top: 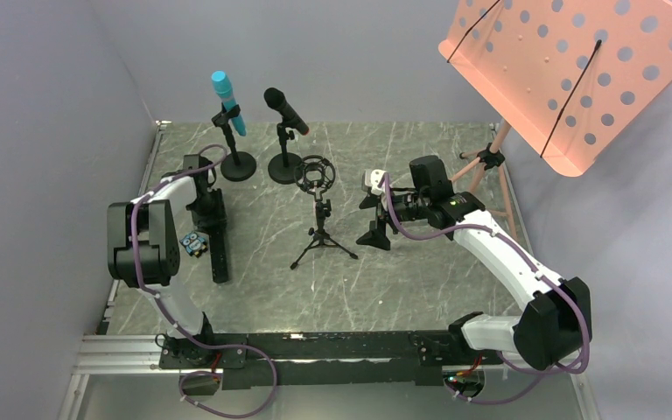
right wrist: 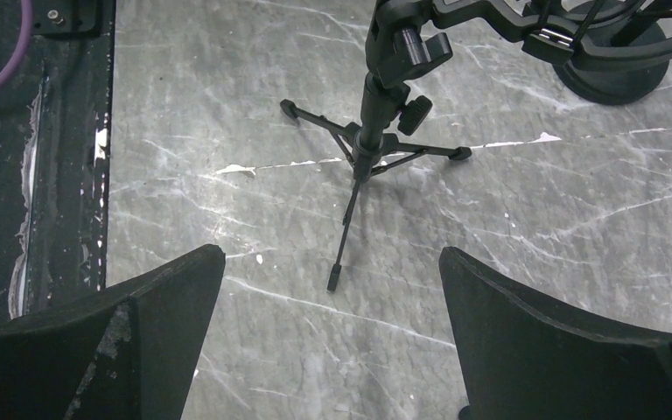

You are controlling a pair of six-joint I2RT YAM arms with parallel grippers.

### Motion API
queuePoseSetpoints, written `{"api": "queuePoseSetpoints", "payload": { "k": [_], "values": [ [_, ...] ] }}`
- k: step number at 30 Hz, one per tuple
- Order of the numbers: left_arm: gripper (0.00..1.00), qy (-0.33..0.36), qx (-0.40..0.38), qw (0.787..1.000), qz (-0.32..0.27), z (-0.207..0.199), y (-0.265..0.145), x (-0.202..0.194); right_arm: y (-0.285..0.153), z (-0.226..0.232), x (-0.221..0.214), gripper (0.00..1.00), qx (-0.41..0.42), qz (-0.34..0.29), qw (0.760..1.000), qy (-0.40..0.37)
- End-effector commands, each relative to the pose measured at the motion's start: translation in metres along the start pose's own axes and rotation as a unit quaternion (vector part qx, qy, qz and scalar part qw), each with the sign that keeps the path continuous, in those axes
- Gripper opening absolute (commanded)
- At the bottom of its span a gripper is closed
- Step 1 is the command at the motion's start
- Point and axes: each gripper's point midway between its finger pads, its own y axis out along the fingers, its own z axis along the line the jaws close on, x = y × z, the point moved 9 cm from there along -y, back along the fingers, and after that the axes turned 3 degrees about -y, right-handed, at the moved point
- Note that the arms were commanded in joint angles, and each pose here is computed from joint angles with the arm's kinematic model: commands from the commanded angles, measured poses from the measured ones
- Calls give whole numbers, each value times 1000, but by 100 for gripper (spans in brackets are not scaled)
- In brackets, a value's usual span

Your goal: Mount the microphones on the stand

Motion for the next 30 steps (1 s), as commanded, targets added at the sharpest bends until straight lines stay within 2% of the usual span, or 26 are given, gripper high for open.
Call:
{"api": "queuePoseSetpoints", "payload": {
  "k": [1, 4, 6, 11, 14, 16, 19, 23, 26, 28, 30],
  "values": [
    [19, 11, -17, 1000, -18, -5, -14, 5, -2, -2, 5, 100, 1, -14, 1000, -21],
    [6, 18, -47, 997, -50, -9, -32, 4, -2, -2, 6, 100, 2, -15, 1000, -21],
    [1, 30, -76, 994, -77, -15, -48, -1, -2, -1, 5, 100, 3, -15, 1000, -21],
    [0, 68, -170, 969, -163, -30, -96, -22, -4, 0, 7, 100, 15, -19, 999, -24],
    [0, 117, -244, 938, -217, -43, -120, -47, -5, 3, 9, 100, 35, -31, 999, -21],
    [0, 143, -298, 906, -264, -50, -137, -61, -5, 5, 10, 100, 49, -41, 998, -18],
    [0, 192, -357, 846, -345, -60, -170, -77, -4, 5, 9, 100, 55, -42, 998, -13],
    [0, 270, -440, 739, -433, -75, -229, -91, -9, 0, 6, 100, 49, -44, 998, -2],
    [0, 334, -491, 660, -461, -90, -267, -93, -12, -2, 3, 100, 45, -49, 998, 5],
    [0, 371, -508, 623, -465, -101, -290, -87, -13, -3, 2, 100, 44, -51, 998, 9],
    [0, 382, -513, 607, -472, -112, -309, -75, -14, -3, 1, 100, 47, -53, 997, 8]
  ]
}}
